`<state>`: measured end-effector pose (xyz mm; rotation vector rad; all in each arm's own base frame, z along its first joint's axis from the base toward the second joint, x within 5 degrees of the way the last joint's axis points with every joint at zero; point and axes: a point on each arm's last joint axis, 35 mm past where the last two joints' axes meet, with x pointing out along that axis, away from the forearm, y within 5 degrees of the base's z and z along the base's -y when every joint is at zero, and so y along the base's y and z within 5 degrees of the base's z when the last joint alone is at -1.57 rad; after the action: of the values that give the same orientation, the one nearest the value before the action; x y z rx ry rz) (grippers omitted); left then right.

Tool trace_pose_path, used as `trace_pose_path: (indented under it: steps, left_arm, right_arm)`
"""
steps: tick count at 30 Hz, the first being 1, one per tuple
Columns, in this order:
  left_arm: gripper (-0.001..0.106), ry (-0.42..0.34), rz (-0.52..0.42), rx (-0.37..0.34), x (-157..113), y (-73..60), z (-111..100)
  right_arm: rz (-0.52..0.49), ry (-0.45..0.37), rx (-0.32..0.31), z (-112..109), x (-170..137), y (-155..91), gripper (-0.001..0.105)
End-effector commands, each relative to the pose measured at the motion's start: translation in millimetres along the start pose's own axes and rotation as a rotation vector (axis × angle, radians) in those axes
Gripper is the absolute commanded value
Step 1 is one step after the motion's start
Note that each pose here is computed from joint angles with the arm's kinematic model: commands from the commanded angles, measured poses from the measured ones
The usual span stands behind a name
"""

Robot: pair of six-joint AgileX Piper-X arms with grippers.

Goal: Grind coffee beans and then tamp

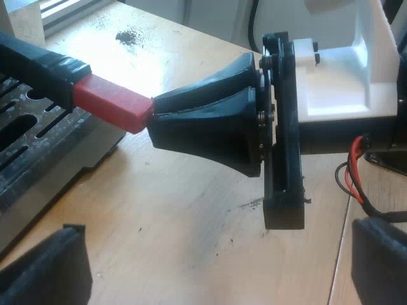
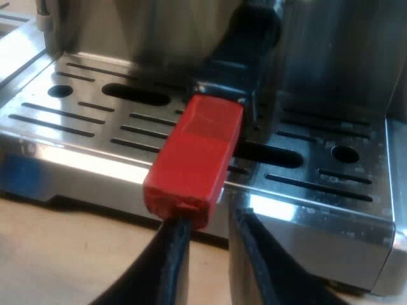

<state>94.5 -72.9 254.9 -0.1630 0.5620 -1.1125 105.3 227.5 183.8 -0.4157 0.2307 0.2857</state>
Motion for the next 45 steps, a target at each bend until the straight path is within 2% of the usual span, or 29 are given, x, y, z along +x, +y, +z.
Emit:
trace_pose_path:
  steps: [1, 4, 9, 14, 16, 18, 21, 23, 25, 35, 39, 45]
  left_arm:
    - [0.085, -0.008, -0.021, 0.012, 0, -1.9, 2]
    - [0.085, -0.008, -0.021, 0.012, 0, -1.9, 2]
    - [0.085, -0.008, -0.021, 0.012, 0, -1.9, 2]
    - [0.085, -0.008, -0.021, 0.012, 0, -1.9, 2]
    - [0.085, -0.008, -0.021, 0.012, 0, -1.9, 2]
    - [0.085, -0.008, -0.021, 0.012, 0, -1.9, 2]
    - [0.085, -0.008, -0.021, 0.012, 0, -1.9, 2]
    - [0.085, -0.008, -0.021, 0.012, 0, -1.9, 2]
    - [0.085, -0.008, -0.021, 0.012, 0, -1.9, 2]
    - [0.085, -0.008, -0.021, 0.012, 0, -1.9, 2]
    - [0.085, -0.008, -0.021, 0.012, 0, -1.9, 2]
    - [0.085, -0.008, -0.021, 0.012, 0, -1.9, 2]
  right_arm:
    - [-0.228, -0.048, 0.105, 18, 8, -15, 0.019]
    - [-0.281, -0.047, 0.106, 17, 8, -17, 0.019]
    - [-0.281, -0.047, 0.106, 17, 8, -17, 0.019]
    - [-0.193, -0.048, 0.103, 17, 8, -14, 0.019]
    - [-0.187, -0.048, 0.097, 17, 6, -12, 0.020]
    - [-0.181, -0.042, 0.083, 16, 5, -11, 0.026]
    - [-0.159, -0.018, 0.063, 10, 2, -8, 0.042]
    - [-0.138, 0.000, 0.083, 6, 1, -6, 0.052]
    - [-0.111, 0.009, 0.089, 4, 0, -4, 0.056]
    - [-0.034, 0.058, -0.024, -4, -16, 0, 0.057]
    - [-0.011, 0.056, -0.002, -3, -24, -2, 0.057]
    - [0.050, 0.005, 0.029, 8, -42, -2, 0.057]
